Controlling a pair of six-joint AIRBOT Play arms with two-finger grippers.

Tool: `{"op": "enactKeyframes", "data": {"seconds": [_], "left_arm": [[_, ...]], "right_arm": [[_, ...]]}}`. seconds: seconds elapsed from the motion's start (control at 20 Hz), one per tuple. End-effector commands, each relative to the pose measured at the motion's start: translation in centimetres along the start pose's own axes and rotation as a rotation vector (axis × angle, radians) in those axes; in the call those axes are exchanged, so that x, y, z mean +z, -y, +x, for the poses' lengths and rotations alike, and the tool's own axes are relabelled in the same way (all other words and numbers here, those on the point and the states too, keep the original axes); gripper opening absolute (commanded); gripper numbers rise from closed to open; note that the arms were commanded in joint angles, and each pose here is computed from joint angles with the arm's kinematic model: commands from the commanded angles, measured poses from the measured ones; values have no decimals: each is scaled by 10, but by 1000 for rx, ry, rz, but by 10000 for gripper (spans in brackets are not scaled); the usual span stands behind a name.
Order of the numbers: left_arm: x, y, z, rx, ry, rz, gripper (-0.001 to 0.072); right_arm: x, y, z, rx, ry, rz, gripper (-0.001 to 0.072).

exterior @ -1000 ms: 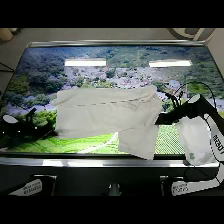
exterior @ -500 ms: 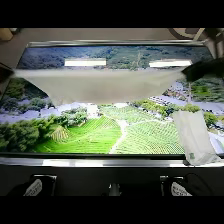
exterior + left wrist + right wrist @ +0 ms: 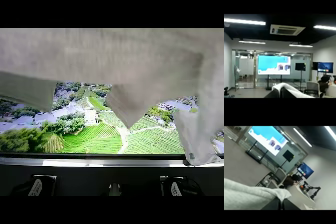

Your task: Fold the shirts.

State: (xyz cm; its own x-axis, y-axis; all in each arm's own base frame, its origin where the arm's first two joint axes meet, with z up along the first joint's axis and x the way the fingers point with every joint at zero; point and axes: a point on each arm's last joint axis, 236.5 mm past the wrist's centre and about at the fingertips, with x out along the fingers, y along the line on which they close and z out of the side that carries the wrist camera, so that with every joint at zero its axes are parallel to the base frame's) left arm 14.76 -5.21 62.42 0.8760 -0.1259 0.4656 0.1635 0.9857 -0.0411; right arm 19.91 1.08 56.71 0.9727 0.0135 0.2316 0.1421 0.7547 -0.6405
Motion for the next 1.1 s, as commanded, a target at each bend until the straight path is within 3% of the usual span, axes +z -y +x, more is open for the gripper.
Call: {"op": "enactKeyframes", "data": {"seconds": [0.0, 0.15, 0.25, 0.4, 0.6, 0.75, 0.9, 1.05], "left_arm": [[1, -3, -3, 24, -13, 19, 25], [-77, -30, 18, 56, -286, 1, 26], [-153, -55, 27, 77, -532, -33, 26], [-284, -94, 32, 97, -873, -154, 26], [-463, -128, 12, 104, -1213, -293, 25], [-570, -137, 5, 105, -1382, -376, 25], [-644, -136, 25, 101, -1418, -477, 26], [-679, -142, 63, 106, -1353, -571, 26]], "right_arm": [[-1, 3, -16, -14, -28, -10, 18], [-19, -7, -2, 35, -84, -2, 18], [-58, -33, 24, 149, -213, 52, 18], [-171, -116, 63, 498, -586, 146, 18], [-321, -232, 100, 846, -1026, 325, 18], [-393, -333, 124, 1027, -1168, 335, 18], [-434, -404, 172, 934, -1173, 434, 18], [-447, -417, 229, 773, -1032, 492, 18]]}}
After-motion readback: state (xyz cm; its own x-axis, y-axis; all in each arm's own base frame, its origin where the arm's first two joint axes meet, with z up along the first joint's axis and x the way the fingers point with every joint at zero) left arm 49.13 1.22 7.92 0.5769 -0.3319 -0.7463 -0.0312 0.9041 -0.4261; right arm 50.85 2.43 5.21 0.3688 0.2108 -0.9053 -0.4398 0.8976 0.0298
